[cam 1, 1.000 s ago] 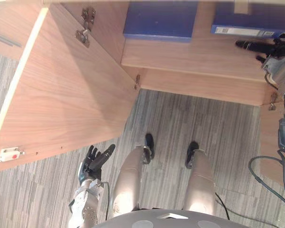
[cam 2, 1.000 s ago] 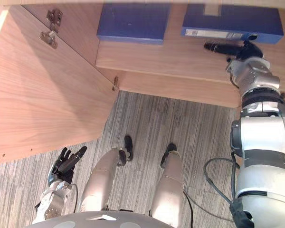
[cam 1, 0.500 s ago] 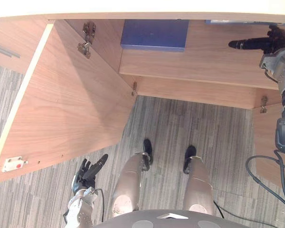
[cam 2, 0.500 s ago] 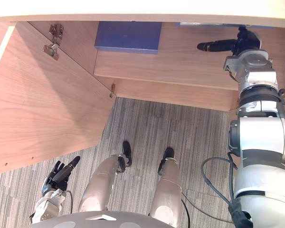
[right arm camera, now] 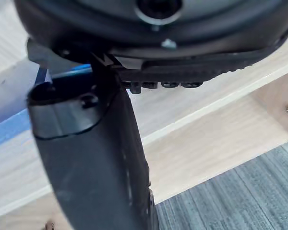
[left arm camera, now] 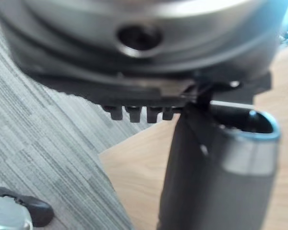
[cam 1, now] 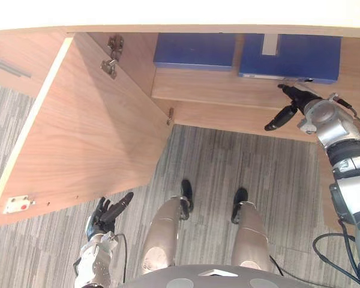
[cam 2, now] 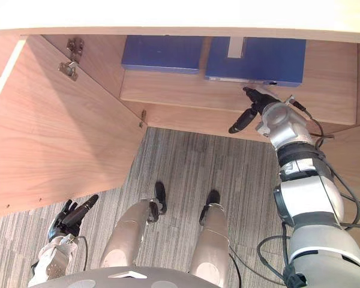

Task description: Walk over to the cabinet, pick up the folder, carry it to the office cabinet, place the folder inside the office cabinet, then close the office cabinet door

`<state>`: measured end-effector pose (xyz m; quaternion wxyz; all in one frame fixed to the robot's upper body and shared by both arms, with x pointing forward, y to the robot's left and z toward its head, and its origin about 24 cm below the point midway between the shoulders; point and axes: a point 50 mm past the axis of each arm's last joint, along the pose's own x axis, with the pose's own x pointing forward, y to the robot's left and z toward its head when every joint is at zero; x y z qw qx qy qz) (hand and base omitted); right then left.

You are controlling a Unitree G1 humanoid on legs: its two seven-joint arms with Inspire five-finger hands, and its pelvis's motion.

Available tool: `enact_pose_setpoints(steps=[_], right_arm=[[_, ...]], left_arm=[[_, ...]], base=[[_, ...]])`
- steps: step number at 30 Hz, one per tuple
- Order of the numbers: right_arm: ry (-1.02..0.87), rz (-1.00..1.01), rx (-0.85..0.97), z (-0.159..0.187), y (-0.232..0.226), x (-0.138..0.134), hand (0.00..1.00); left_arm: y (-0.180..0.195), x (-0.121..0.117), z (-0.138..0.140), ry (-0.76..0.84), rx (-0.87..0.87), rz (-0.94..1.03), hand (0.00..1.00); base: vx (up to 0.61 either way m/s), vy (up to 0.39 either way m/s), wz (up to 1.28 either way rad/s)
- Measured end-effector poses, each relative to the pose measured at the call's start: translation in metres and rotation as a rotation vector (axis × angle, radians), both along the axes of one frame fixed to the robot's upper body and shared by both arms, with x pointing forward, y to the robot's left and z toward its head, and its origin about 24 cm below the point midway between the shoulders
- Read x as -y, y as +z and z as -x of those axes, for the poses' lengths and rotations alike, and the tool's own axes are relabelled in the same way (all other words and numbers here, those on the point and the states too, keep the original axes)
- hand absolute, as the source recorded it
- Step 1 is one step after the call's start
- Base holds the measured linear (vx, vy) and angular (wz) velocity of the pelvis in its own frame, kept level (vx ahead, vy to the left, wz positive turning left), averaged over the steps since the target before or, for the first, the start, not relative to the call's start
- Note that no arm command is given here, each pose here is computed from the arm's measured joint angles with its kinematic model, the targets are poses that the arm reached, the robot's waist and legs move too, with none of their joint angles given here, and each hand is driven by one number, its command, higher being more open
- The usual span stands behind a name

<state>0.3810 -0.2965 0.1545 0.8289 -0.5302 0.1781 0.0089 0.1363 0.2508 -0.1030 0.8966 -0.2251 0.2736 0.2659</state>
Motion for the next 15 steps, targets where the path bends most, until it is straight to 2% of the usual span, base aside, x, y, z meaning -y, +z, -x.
enact_pose_setpoints(steps=[15], right_arm=[[0.036,-0.025,0.036,-0.0001,-0.0055,-0.0087,1.0]], left_arm=[[-0.0003,-0.004,-0.0022,0.012,-0.004,0.001,1.0]], base=[[0.01,-0.001,-0.09]])
